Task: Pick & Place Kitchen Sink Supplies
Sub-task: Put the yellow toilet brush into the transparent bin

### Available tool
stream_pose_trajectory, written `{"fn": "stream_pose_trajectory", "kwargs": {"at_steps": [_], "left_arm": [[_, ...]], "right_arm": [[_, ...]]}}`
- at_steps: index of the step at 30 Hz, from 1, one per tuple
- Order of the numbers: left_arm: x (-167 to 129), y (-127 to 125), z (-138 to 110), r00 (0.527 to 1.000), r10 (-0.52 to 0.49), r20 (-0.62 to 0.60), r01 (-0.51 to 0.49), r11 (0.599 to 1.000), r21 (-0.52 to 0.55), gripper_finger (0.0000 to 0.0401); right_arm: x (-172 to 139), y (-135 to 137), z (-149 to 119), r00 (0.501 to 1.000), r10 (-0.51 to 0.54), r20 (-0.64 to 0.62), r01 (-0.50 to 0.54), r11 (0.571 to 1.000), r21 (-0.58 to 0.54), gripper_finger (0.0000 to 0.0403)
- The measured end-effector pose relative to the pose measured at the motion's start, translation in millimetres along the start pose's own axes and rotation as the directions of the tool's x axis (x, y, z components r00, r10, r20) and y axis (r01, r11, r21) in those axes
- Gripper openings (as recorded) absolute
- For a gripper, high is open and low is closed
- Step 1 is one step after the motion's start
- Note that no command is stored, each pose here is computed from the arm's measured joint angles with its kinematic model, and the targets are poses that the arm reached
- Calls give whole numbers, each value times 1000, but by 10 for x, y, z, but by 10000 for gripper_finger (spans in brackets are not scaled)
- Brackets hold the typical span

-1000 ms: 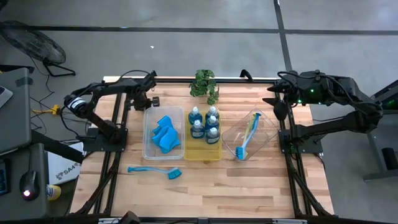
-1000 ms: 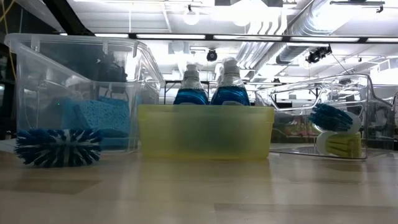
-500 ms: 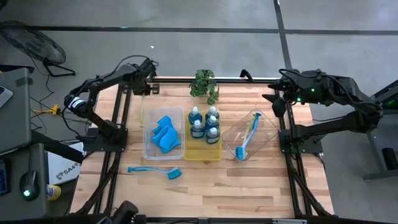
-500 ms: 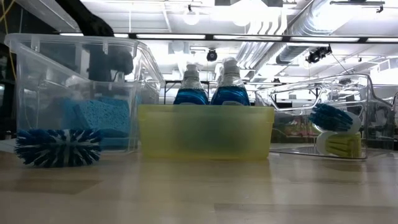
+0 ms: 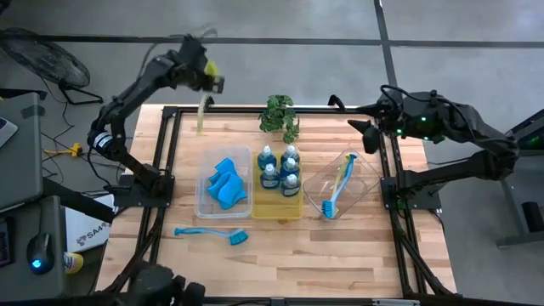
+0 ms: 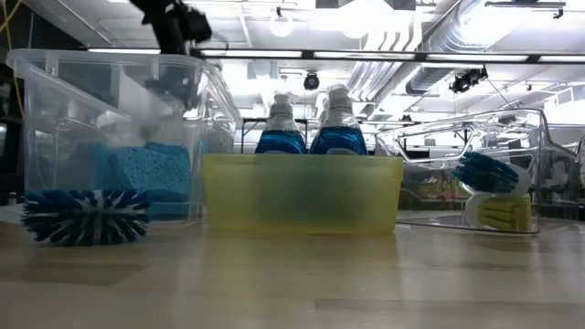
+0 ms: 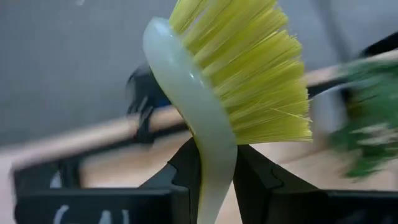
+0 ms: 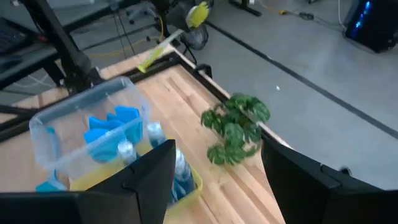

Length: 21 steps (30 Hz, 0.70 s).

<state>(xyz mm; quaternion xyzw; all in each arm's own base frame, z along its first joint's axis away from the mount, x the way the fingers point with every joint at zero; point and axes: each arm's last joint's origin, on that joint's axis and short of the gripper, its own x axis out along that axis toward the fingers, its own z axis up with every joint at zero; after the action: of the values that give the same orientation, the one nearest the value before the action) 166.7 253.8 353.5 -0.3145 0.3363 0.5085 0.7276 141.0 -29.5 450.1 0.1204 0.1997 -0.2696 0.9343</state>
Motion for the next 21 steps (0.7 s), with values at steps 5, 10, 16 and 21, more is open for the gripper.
{"fn": "stream_pose_trajectory", "kwargs": {"at_steps": [5,10,16,21], "left_arm": [[-415,-163,328,951,-232,203,215,971,101,63],[-700,-428,479,824,-459,331,398,886,239,65],[-882,-761,473,667,-655,355,544,753,370,66],[-1022,-1044,393,539,-776,328,619,629,471,64]], "right_arm": [[220,118,103,999,14,45,-12,999,-39,232],[489,257,221,993,26,114,-15,996,-90,232],[764,373,365,974,61,217,-37,993,-112,232],[1032,384,439,963,105,247,-80,991,-111,232]]}}
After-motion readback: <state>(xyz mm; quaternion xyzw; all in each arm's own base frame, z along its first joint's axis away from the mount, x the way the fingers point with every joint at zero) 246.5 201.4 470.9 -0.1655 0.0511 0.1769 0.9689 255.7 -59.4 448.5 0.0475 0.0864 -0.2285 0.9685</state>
